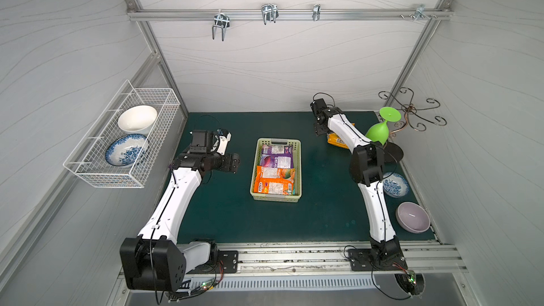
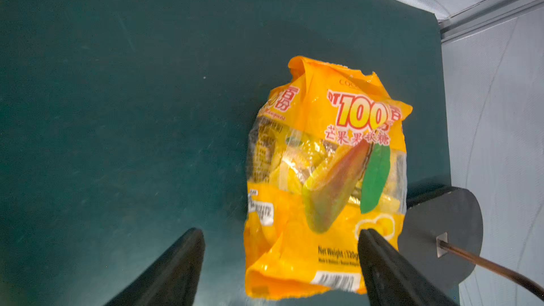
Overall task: Put the candies in the basket
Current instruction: Pick up the candy at the center of the board.
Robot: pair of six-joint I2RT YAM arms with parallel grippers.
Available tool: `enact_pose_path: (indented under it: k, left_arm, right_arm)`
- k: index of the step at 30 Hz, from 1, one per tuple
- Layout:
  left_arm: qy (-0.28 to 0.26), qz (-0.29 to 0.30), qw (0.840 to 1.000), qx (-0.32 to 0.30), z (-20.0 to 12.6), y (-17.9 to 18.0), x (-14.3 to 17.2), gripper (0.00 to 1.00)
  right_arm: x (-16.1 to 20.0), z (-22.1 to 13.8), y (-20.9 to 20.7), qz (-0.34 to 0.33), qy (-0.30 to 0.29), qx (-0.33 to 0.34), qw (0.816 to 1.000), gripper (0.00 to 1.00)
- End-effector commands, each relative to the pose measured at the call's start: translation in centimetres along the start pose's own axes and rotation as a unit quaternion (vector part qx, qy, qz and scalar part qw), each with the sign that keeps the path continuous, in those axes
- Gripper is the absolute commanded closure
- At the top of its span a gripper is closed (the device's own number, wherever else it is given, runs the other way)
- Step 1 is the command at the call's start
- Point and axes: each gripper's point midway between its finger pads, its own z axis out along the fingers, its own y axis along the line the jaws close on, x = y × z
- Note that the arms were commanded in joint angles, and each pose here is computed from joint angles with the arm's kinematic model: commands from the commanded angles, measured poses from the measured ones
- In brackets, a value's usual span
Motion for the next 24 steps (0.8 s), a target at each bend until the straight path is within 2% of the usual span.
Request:
enact_pose_path:
  k: [1,8,11,12,13,17,19,20,24]
  left_arm:
    - [-0.011,0.0,1.0,0.008,0.1,0.0,-1.3,0.09]
    - [0.002,-0.008,1.0,0.014,1.0,0.0,-1.5,0.09]
    - [0.004,-0.011,1.0,0.009,0.9,0.2,-1.6,0.09]
    - [0.005,-0.012,1.0,0.012,1.0,0.1,-1.6,0.09]
    - [0.005,-0.012,1.0,0.017,1.2,0.0,-1.6,0.1]
    - [0.008,-0.014,1.0,0.008,1.1,0.4,-1.8,0.1]
    - [0.005,-0.012,1.0,0.01,1.0,0.2,-1.8,0.1]
    - [0.004,-0.011,1.0,0.012,1.0,0.2,-1.7,0.1]
    - [-0.004,-0.01,1.0,0.007,0.2,0.1,-2.0,0.1]
  right_arm:
    - [-0.2,1.9,-1.3,-0.006,0.007,0.023,1.0,0.17]
    - [1.4,6.3,0.4,-0.033,0.04,0.011,0.999,0.18]
    - [1.5,7.0,0.6,-0.044,0.045,0.008,0.998,0.23]
    - [1.3,7.0,0.6,-0.042,0.042,0.006,0.998,0.27]
    - [1.2,6.9,0.7,-0.041,0.041,0.001,0.998,0.36]
    - [1.3,6.7,1.2,-0.041,0.036,-0.024,0.998,0.79]
    - [1.2,6.2,1.3,-0.046,0.035,-0.03,0.998,0.95]
    - [1.1,5.8,1.3,-0.051,0.033,-0.03,0.998,1.0]
    - [-0.5,3.1,1.5,-0.071,-0.005,-0.04,0.997,1.0]
